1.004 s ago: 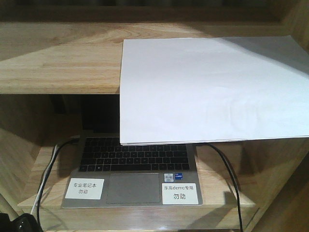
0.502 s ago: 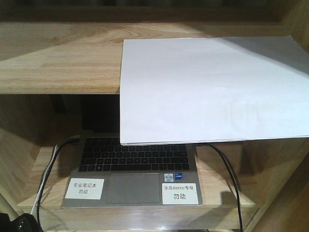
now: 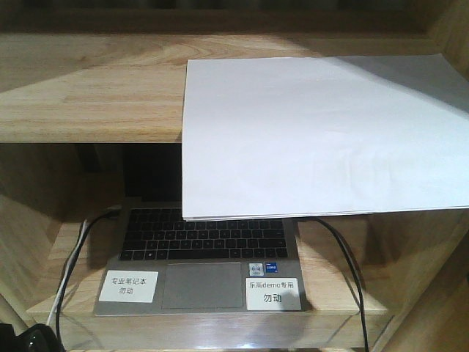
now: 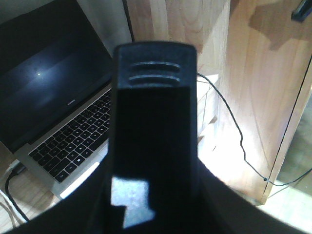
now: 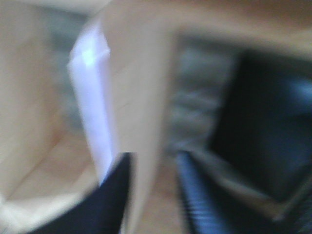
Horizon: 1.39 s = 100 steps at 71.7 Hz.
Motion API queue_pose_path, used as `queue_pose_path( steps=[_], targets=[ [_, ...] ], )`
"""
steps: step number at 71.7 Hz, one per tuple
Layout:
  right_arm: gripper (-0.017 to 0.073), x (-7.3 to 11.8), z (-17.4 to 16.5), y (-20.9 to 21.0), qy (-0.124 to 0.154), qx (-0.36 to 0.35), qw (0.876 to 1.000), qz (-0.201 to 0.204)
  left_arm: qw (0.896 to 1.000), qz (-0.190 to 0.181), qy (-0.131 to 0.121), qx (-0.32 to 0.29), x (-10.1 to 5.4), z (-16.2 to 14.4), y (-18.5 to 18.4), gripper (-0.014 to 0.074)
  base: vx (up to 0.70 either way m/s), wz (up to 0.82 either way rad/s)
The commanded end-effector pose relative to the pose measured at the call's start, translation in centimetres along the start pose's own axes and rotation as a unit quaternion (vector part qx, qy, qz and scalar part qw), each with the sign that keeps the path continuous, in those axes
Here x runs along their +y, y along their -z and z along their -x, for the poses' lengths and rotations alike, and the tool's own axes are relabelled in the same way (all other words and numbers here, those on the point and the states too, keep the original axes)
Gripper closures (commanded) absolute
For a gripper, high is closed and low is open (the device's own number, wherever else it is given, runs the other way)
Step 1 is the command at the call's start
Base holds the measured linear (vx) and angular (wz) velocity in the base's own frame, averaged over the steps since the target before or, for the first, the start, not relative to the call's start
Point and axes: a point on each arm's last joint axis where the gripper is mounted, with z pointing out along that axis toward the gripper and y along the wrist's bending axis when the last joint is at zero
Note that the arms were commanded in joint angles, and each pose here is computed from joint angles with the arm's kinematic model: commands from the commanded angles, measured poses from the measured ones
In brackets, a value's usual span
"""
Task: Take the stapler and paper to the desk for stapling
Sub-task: 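Reach the right gripper to the edge of the white paper, then pinch the paper edge with the right gripper and pull it off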
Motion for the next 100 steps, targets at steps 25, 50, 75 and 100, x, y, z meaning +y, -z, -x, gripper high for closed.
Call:
queue_pose_path(
  steps=[25, 50, 75, 100],
  targets=[
    [0.0052, 3.9, 0.2, -2.7, 0.024, 0.037, 0.997, 0.065, 0.998, 0.011, 0.011, -0.057, 0.2, 1.6, 0.4, 0.06, 0.0, 0.0],
    [0.0052, 5.5, 0.1, -8.8, 0.033, 0.091, 0.994, 0.06, 0.998, 0.011, 0.011, -0.057, 0.2, 1.6, 0.4, 0.06, 0.0, 0.0],
    [0.012, 5.1, 0.1, -12.5, 0.038, 0.108, 0.993, 0.033, 0.998, 0.011, 0.011, -0.057, 0.2, 1.6, 0.4, 0.06, 0.0, 0.0],
    [0.0525, 4.8, 0.0, -12.9, 0.001, 0.113, 0.993, 0.037, 0.998, 0.011, 0.011, -0.057, 0.2, 1.6, 0.4, 0.06, 0.0, 0.0]
  ],
)
